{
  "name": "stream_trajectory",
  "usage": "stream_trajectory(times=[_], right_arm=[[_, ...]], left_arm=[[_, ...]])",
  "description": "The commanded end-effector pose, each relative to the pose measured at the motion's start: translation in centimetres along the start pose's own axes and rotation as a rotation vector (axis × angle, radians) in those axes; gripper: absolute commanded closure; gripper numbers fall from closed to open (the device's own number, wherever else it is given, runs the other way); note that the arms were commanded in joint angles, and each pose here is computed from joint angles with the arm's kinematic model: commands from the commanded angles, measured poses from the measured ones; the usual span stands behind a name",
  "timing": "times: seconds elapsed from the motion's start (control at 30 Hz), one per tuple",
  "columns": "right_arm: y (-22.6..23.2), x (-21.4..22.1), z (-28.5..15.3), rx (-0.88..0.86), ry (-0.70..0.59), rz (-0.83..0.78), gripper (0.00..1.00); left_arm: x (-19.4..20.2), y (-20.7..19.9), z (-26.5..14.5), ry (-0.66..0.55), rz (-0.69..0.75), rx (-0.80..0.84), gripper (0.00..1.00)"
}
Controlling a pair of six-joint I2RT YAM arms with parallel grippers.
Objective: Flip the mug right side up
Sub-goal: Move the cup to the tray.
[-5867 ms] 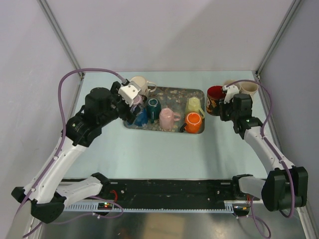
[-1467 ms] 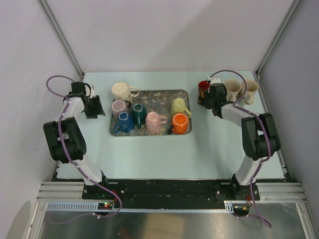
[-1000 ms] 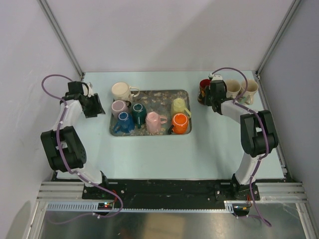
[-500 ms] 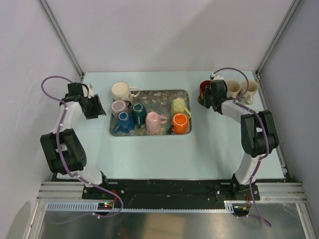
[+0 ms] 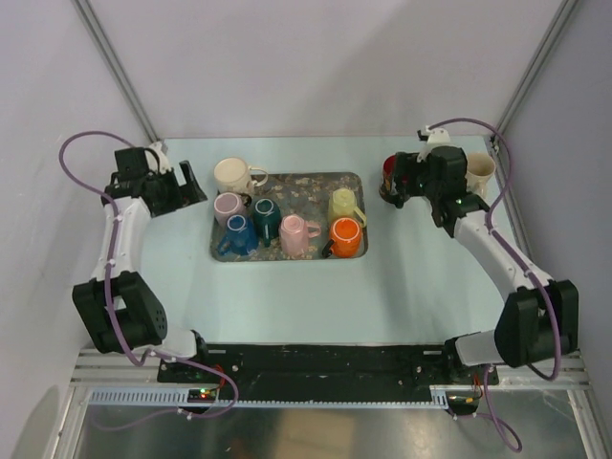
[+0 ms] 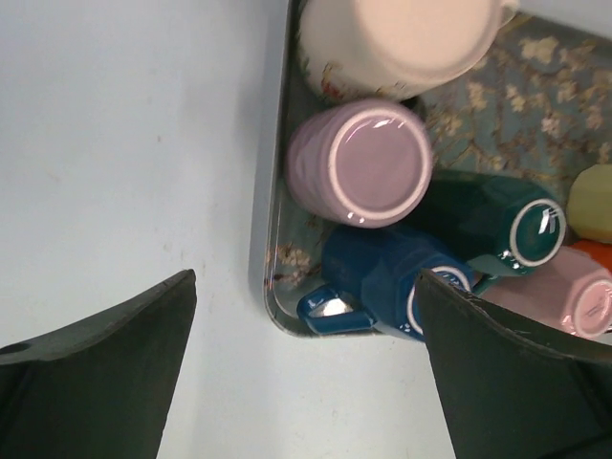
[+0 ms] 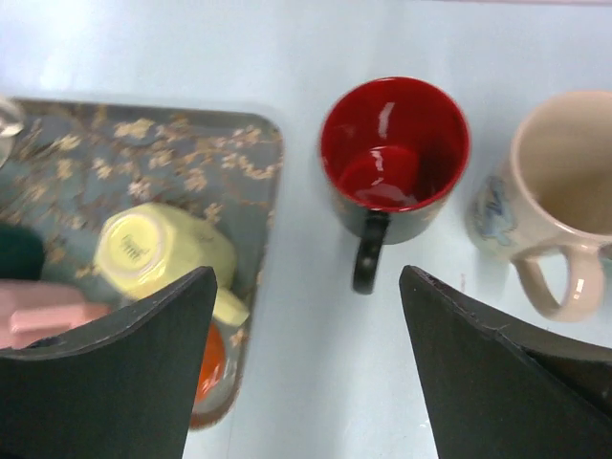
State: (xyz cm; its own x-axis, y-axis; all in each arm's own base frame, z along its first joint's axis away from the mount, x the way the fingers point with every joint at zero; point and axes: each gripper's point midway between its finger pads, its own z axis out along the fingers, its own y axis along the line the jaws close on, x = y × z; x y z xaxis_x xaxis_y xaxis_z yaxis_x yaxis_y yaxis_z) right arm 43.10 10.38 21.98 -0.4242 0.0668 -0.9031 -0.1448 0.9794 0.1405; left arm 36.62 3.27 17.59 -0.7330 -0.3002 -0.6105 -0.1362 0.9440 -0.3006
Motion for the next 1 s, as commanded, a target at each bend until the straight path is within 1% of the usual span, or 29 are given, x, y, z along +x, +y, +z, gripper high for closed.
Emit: stream_trajectory(times=[0.0,0.13,0.23,0.37,0.5,0.7,0.87,0.97], right_arm=[[3.6,1.4,-2.4,-0.186,0.015,-0.143,0.14],[5.9,2.0,-4.1,-0.331,0.011,-0.232,0.09],[7.2,2.3,-5.2,-0.411,0.017,-0.270,0.07],[7.9,2.4,-6.5,-0.448,0.040,-0.343,0.06],[7.6,2.6,-7.4,-0.442,0.053,-0.390,0.05],[7.1,2.9,-7.8,-0.428,0.072,-0.406,0.07],[7.3,3.1,-7.6,-0.437,0.097,-0.410,0.09],[7.8,2.6,-7.3,-0.454,0.091,-0.423,0.09]], left_arm=[[-4.9,-2.5,-2.2,-0.123,0.087,0.083,0.00],[-7.6,-3.4,-0.9,-0.134,0.103,0.111,0.00],[-10.1,-3.9,0.3,-0.157,0.066,0.126,0.00],[-13.3,-3.9,1.8,-0.199,0.011,0.121,0.00],[-15.0,-3.1,3.9,-0.204,-0.022,0.091,0.00],[-14.2,-2.7,6.5,-0.152,-0.052,0.105,0.01],[-12.8,-2.9,7.7,-0.105,-0.081,0.126,0.07],[-12.3,-3.7,7.6,-0.084,-0.089,0.174,0.10]])
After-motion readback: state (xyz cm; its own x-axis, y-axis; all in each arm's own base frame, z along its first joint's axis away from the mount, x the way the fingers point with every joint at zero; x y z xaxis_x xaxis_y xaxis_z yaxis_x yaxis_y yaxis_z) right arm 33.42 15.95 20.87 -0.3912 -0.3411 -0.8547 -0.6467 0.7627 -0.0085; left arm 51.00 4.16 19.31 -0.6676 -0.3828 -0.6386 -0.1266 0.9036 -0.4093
